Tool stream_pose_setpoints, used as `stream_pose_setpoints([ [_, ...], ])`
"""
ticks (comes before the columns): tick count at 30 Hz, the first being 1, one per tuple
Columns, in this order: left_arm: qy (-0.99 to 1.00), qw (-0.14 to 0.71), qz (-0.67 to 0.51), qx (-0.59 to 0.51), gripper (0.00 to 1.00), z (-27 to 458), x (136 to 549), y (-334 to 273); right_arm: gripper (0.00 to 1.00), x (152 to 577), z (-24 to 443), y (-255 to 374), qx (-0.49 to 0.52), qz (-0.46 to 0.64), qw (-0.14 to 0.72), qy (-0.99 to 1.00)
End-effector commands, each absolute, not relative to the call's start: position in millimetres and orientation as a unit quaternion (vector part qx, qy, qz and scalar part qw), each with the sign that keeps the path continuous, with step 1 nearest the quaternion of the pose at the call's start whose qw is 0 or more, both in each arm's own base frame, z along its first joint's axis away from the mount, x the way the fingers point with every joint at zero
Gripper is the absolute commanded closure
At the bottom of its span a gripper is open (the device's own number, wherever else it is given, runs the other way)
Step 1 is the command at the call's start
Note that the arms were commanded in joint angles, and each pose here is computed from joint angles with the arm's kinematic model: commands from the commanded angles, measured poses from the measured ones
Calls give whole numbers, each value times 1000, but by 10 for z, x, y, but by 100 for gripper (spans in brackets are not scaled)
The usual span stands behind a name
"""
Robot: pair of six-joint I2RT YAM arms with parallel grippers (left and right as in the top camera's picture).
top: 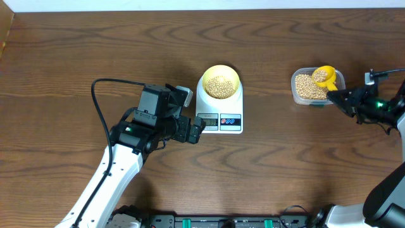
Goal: Scoop item into bowl and weigh 50g on scale
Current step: 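Dig the scoop into the soybeans in the tub with the right gripper, then lift the filled scoop and move it leftward toward the bowl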
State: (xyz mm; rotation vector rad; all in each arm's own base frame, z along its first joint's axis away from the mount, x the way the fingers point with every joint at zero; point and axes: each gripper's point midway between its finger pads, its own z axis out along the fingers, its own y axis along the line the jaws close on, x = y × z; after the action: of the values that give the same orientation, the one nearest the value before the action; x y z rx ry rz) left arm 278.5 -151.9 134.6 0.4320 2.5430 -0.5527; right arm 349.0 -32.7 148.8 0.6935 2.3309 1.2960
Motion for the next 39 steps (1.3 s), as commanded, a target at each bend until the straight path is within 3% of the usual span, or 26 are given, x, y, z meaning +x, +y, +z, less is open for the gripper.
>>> stream_pose_setpoints([
  [1, 934, 250, -198, 159, 0, 1338, 2797, -1510, 99, 3495, 1661, -225, 226, 518, 198, 801],
  [13, 934, 250, -198, 159, 0, 1338, 2797, -1510, 99, 3471, 1777, 12, 202, 557, 179, 785],
  [39, 934, 250, -198, 159, 0, 1338, 2797, -1511, 99, 3284, 1985, 1179, 50, 626, 94, 772],
])
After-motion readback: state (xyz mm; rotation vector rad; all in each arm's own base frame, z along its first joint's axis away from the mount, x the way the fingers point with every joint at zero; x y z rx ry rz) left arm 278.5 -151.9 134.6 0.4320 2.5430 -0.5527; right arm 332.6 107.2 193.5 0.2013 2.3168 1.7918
